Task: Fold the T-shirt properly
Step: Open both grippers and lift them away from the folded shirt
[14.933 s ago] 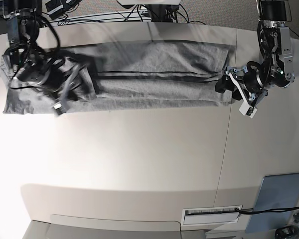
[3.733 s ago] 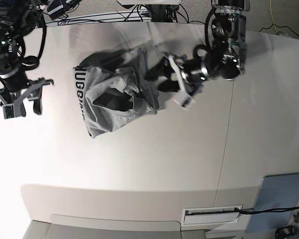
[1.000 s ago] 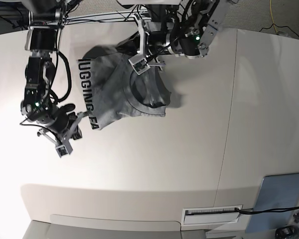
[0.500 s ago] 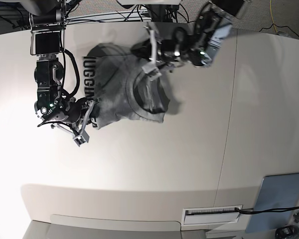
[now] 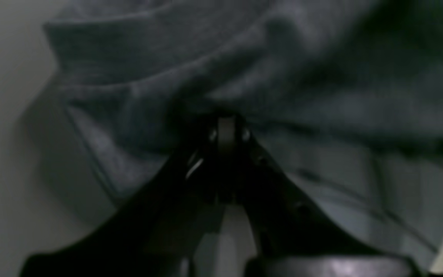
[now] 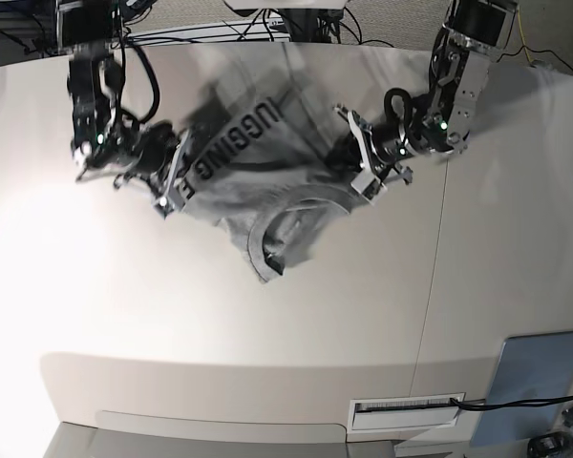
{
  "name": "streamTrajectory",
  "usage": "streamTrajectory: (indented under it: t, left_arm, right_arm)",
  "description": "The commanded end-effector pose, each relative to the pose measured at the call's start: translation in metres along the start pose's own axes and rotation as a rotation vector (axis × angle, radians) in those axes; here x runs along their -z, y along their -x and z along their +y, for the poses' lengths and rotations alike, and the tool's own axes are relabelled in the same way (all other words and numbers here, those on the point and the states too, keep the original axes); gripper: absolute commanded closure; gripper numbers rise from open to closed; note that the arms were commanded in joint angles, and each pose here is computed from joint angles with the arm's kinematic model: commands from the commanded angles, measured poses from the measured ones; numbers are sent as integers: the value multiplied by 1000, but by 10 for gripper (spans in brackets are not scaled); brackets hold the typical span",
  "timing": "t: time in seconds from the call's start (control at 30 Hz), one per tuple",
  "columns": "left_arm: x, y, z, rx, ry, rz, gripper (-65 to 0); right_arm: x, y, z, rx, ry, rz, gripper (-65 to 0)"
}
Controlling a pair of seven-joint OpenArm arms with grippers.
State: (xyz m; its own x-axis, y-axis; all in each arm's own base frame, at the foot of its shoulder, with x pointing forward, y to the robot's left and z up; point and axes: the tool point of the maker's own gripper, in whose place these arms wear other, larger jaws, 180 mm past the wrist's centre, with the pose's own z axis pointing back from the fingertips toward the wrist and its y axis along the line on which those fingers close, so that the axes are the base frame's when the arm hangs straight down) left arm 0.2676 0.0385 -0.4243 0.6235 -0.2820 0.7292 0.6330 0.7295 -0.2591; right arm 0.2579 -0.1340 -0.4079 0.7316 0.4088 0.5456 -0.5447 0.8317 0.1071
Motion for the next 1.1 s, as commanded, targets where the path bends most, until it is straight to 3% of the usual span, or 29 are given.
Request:
streamTrajectory:
  t: [0.0,0.13,0.27,0.53,0.8,1.07]
  left_arm:
    - [-2,-10,12,20,-48,-11,0]
    - [1,-41,23,47,-97,-100,0]
    - [3,-60,20,88,-62,-116,0]
    - [-21,-53,32,-46,-109,-127,0]
    - [-77,-18,26,-149,-155,-183,0]
    - [-128,59,6,-259,-229,-69,0]
  right_arm:
    - [-9,-18,3,-17,-11,-76,-3]
    - [-19,-17,27,-24,-56,-111,-3]
    - [-29,-17,33,-24,-44,-130,-3]
    - [-80,-5,-10,125,112,-231,-3]
    - [-135,67,-53,307,271,-176,-3]
    - [-191,145,-54,468,367,-70,-3]
